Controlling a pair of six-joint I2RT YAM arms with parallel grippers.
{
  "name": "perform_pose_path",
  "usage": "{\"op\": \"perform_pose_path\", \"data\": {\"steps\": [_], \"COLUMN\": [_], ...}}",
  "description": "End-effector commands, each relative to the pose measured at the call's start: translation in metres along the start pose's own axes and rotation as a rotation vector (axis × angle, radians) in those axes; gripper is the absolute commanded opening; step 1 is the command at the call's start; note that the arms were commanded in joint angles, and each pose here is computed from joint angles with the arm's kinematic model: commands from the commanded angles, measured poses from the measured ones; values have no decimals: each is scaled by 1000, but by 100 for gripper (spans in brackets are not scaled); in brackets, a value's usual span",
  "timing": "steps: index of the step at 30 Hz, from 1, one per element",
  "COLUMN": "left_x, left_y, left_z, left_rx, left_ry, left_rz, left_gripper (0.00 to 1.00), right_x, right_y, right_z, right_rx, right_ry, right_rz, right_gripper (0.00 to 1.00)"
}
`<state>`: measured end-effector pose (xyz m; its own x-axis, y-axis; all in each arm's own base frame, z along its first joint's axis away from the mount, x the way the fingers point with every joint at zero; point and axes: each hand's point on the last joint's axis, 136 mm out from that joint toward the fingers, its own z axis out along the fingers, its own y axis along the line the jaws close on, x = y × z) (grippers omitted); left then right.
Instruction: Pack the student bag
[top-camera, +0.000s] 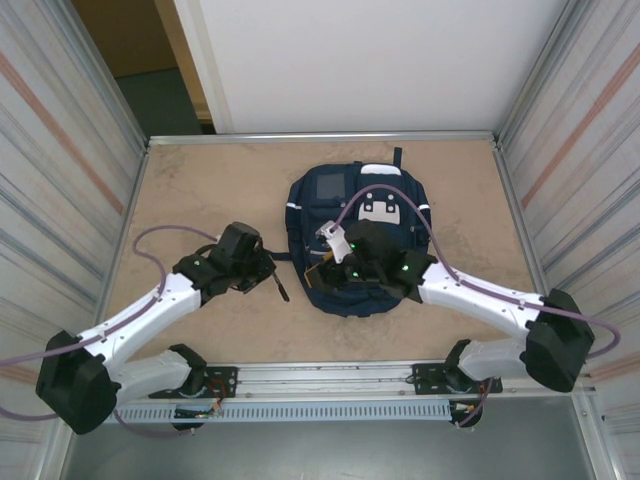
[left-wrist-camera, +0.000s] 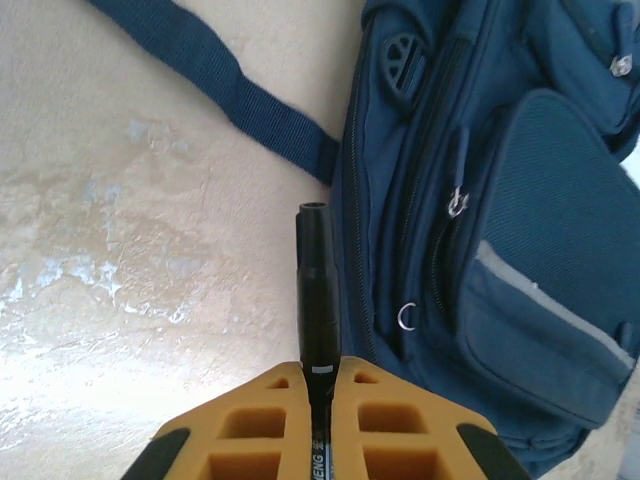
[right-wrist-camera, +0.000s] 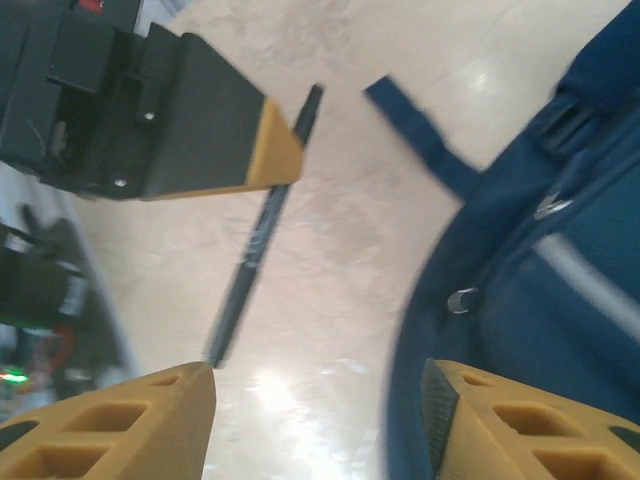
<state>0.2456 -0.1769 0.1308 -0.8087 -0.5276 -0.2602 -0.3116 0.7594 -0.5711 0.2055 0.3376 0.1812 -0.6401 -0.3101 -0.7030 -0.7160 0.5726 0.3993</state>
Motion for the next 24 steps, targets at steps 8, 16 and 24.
{"op": "perform_pose_path", "data": {"steps": [8,16,24], "left_x": [-9,3,16], "left_y": [-37,-44,-41], "left_z": [-17,-10,0], "left_rx": [257,310,316], "left_ry": [20,92,159], "left_rz": [-32,-61,-46], "left_gripper": [7,8,11], "right_x": [12,8,5], "right_y": [38,22,14], "right_z": [54,69,68], "right_rx": [-82,-13,18], "right_ry": [243,242,230], "right_rz": [275,239,242], "right_gripper": [59,43,22]}}
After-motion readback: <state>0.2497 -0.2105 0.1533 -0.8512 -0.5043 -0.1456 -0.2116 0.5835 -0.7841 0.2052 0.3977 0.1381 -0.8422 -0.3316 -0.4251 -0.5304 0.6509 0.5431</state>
